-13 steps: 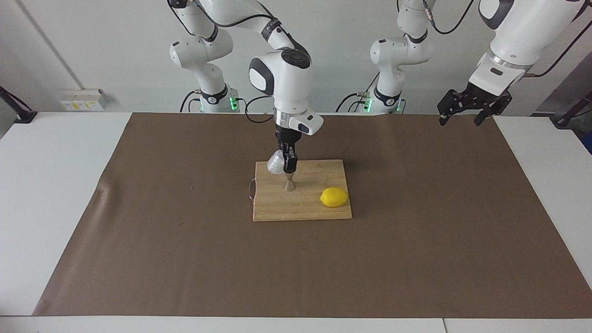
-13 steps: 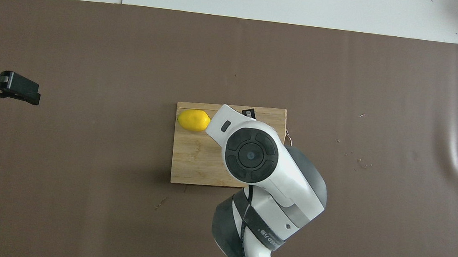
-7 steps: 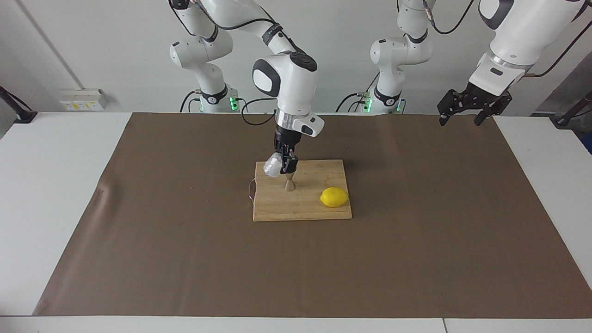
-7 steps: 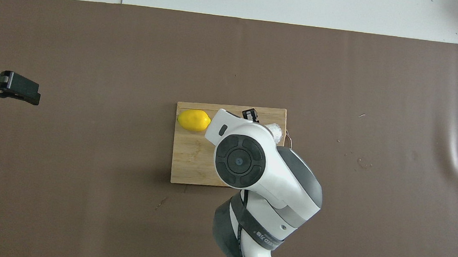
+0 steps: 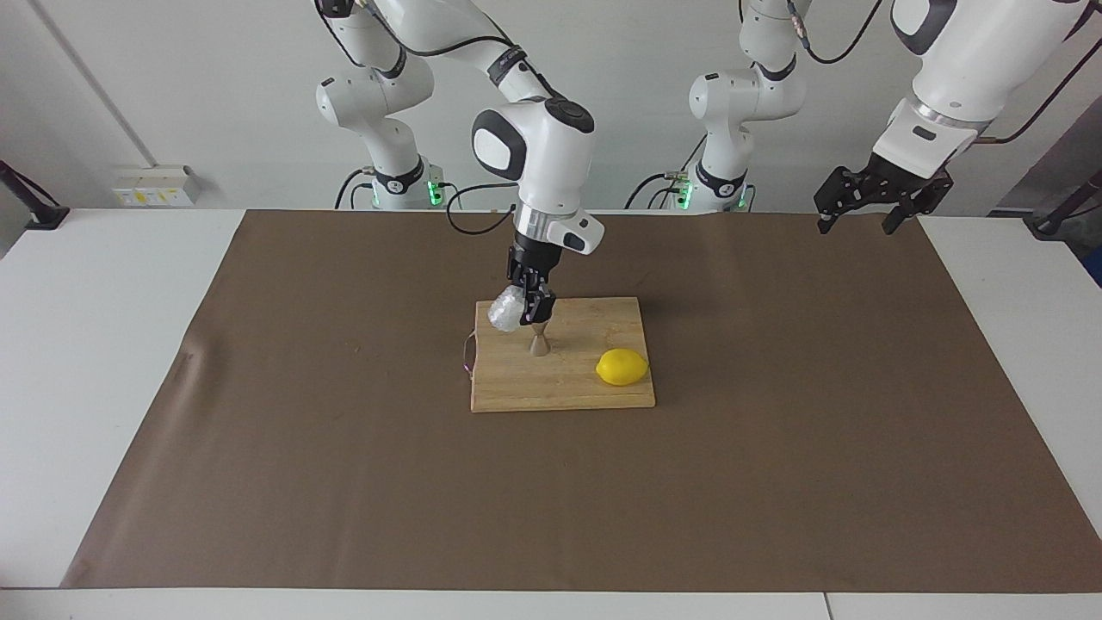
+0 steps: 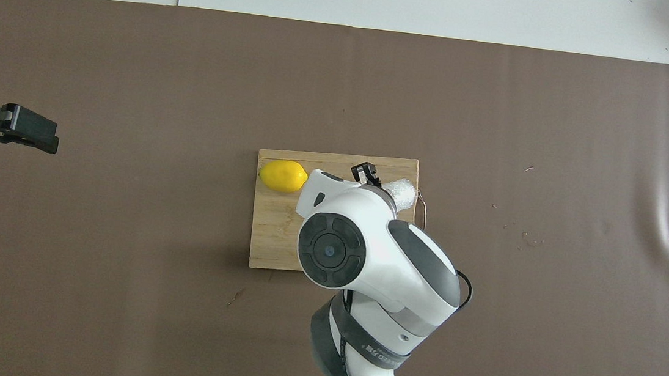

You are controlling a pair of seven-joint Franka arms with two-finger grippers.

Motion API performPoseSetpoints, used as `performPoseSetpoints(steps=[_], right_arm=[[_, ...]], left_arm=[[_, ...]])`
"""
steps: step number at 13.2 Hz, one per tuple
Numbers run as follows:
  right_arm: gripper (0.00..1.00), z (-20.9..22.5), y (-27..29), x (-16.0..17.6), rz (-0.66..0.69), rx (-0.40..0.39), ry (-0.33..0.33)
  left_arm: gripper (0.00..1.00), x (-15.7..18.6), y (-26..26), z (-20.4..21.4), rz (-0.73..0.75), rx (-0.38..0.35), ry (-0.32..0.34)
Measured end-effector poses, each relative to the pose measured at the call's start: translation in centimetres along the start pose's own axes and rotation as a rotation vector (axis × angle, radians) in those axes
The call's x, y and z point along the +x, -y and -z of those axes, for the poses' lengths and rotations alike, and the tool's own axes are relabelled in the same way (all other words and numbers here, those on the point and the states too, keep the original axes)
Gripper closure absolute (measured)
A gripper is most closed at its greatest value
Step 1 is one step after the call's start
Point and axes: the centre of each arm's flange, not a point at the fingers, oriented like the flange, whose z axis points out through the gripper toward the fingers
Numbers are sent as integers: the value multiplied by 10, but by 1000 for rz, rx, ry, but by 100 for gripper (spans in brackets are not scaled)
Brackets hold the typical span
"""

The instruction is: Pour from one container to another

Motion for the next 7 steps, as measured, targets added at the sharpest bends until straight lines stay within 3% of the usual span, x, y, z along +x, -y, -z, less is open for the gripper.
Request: performPoseSetpoints(steps=[4,7], right_arm=[[54,-2,1,1,12,-3,14],[54,0,6,18,30,-13,62]], left_arm=[[0,0,0,0,0,0,0],[0,0,0,0,0,0,0]])
